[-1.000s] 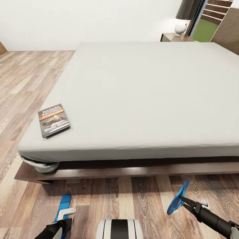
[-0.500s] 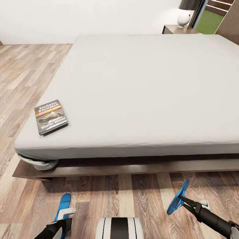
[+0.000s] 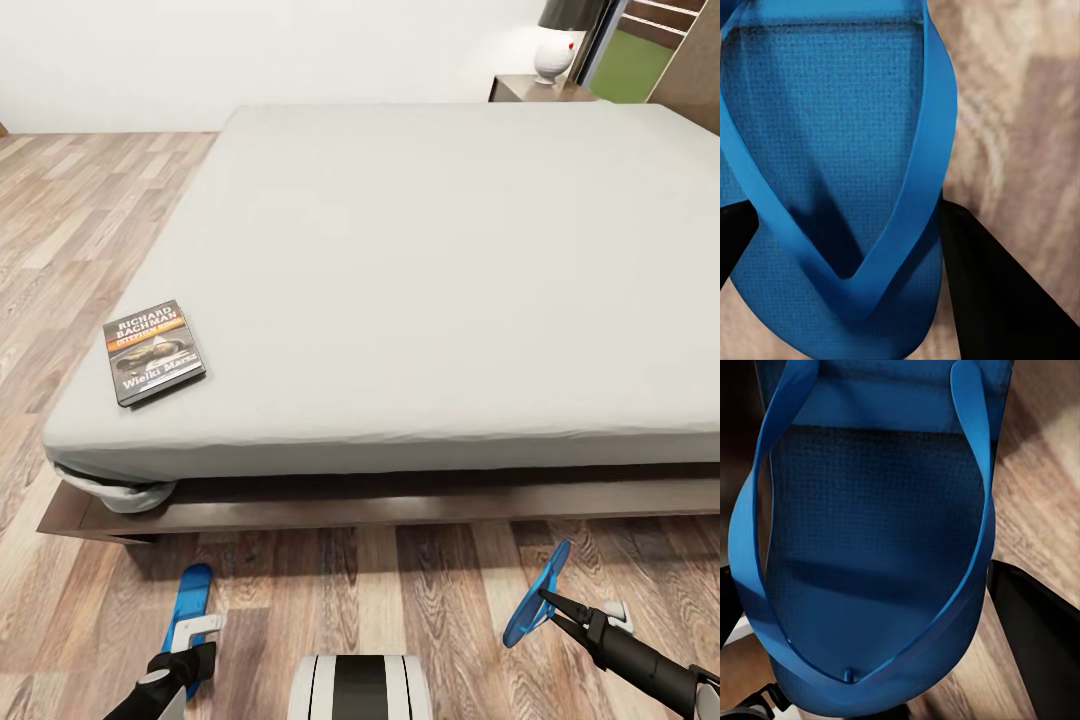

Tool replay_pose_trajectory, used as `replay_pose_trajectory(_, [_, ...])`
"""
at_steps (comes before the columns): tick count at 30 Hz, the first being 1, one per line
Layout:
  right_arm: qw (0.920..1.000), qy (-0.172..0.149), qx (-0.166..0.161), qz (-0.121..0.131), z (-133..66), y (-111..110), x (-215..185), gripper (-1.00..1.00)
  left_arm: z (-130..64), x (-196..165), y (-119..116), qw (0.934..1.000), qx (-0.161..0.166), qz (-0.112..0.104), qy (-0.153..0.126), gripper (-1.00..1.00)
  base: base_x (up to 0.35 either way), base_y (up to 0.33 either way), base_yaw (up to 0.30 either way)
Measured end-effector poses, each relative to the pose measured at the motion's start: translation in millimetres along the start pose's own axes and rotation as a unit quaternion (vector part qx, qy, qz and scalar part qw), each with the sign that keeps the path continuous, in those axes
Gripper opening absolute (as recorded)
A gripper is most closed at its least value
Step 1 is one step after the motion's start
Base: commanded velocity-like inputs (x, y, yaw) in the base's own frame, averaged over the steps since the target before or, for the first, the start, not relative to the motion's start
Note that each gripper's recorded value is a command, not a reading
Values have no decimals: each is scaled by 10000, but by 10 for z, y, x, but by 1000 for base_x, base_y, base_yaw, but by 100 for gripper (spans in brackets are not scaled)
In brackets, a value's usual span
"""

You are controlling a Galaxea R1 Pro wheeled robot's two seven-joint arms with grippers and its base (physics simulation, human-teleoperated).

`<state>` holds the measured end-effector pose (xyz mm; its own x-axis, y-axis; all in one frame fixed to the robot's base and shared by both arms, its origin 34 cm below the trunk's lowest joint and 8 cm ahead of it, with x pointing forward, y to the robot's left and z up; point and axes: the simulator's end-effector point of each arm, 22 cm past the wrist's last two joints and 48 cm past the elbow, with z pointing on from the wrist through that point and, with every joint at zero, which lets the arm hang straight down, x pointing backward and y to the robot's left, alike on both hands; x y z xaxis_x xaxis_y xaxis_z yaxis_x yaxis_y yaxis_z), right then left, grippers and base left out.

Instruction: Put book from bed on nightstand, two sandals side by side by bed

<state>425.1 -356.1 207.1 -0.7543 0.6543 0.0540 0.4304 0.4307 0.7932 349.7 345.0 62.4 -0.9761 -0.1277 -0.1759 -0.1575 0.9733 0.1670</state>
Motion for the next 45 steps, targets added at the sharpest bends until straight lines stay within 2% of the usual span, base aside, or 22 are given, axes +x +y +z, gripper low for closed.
replay_pose_trajectory(20, [9997,101,148,137,35,-186,96,-100,93,224,16,9997,-38,39,234,-100,0,0,0])
replay_pose_trajectory(45, [9994,154,228,209,50,-286,148,-100,142,295,28,9996,-61,85,275,-100,0,0,0])
